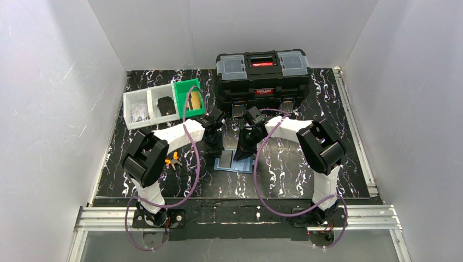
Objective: Take the credit cards out of the card holder
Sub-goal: Remove the credit card from the card holder.
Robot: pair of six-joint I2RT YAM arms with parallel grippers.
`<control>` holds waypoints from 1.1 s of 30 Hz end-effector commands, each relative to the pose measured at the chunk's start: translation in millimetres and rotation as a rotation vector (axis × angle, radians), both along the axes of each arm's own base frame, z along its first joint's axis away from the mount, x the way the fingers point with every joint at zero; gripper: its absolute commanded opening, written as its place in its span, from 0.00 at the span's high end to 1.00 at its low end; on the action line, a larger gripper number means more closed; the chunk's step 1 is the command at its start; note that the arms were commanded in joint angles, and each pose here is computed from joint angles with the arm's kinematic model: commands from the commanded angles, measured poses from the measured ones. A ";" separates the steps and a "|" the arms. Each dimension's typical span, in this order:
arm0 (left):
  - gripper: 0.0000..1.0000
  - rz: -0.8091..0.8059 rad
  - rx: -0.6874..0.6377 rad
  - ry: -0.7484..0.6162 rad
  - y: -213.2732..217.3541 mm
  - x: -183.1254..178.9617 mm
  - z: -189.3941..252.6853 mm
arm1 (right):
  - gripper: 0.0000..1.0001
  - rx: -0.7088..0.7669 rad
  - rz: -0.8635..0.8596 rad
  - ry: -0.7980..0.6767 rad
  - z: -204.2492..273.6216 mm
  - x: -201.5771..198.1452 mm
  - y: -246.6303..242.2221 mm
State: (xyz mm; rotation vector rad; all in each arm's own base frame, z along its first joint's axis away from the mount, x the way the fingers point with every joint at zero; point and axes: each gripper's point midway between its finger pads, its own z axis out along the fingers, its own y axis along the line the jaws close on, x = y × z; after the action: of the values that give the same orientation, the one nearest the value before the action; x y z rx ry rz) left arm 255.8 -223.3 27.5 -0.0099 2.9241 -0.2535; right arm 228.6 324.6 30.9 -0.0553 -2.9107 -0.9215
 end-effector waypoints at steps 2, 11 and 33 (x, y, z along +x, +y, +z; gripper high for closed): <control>0.90 -0.006 0.054 -0.020 12.1 1.6 3.1 | 0.77 0.008 0.015 -0.007 -1.4 2.0 4.7; 1.00 -0.002 -0.004 0.068 1.7 -14.8 -16.7 | 0.77 0.004 0.016 -0.002 -5.5 1.2 4.1; 1.00 0.178 -0.076 0.202 -15.0 -45.5 -33.3 | 0.78 0.104 -0.028 0.024 -8.4 -3.0 3.8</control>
State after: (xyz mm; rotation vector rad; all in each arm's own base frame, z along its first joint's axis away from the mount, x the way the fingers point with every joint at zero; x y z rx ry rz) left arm 242.4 -246.1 24.5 -0.3002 2.9621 -0.4501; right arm 225.8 322.8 25.8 -0.1148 -2.8327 -1.0173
